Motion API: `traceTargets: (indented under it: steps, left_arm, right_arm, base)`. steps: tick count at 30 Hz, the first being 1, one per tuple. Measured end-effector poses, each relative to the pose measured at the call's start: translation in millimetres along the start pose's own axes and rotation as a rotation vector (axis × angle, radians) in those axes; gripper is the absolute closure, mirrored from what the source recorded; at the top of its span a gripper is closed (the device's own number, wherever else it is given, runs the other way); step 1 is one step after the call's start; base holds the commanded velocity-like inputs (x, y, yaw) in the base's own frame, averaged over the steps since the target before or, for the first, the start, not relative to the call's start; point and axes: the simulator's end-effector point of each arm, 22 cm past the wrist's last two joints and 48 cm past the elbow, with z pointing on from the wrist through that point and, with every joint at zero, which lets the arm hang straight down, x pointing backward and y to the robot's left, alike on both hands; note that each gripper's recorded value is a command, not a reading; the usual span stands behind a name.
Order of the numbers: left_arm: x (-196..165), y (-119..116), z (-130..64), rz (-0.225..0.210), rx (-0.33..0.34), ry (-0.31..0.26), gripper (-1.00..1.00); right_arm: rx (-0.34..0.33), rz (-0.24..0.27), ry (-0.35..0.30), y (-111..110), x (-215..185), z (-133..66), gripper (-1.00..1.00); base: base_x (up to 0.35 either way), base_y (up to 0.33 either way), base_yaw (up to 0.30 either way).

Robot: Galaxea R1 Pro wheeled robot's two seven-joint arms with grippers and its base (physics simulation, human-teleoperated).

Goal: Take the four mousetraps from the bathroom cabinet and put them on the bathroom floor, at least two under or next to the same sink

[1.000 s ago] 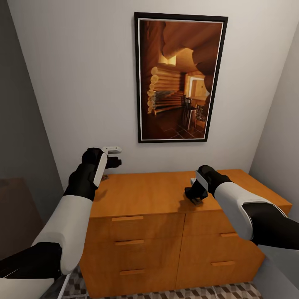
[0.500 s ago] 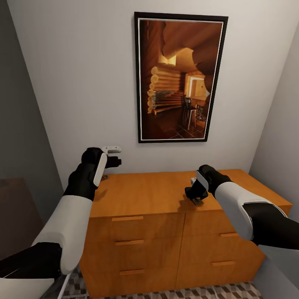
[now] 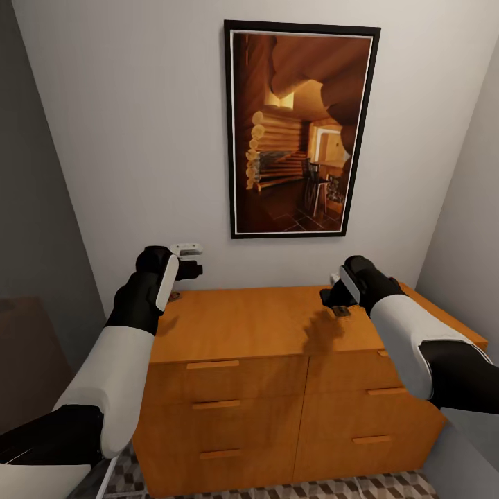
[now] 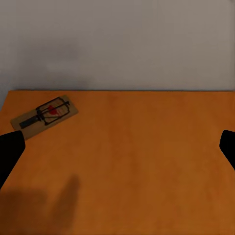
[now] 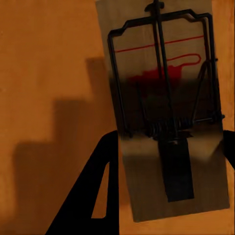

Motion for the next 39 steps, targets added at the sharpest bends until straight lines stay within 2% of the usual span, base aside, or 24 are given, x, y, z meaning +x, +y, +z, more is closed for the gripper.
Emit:
traceTargets:
  steps: [4, 8, 19, 23, 32, 39]
  left_arm:
    - [0.2, -0.5, 0.0, 0.000, 0.001, 0.000, -1.00]
    - [0.0, -0.7, 0.0, 0.000, 0.001, 0.000, -1.00]
    - [-0.2, -1.4, -0.3, -0.001, 0.003, -0.001, -1.00]
    - [-0.3, -1.7, -0.4, -0.001, 0.003, -0.001, -1.00]
    - [-0.9, -2.7, -1.0, -0.001, 0.005, -0.002, -1.00]
    - [-1.1, -3.4, -1.2, -0.001, 0.007, -0.003, -1.00]
  right_arm:
    - [0.007, -0.002, -0.055, -2.6, -18.7, -12.8, 1.00]
    - [0.011, -0.002, -0.073, -3.8, -24.9, -17.3, 1.00]
    - [0.016, -0.005, -0.082, -4.4, -27.9, -19.5, 1.00]
    - [0.020, -0.009, -0.108, -4.6, -36.4, -26.3, 1.00]
    - [0.088, -0.062, -0.130, -14.6, -44.4, -33.5, 1.00]
    - [0.098, -0.069, -0.131, -16.2, -45.1, -34.2, 1.00]
  base:
    - [0.000, 0.000, 0.000]
    - [0.000, 0.000, 0.000]
    - [0.000, 0.000, 0.000]
    - [0.000, 0.000, 0.000]
    - [0.000, 0.000, 0.000]
    - [0.000, 0.000, 0.000]
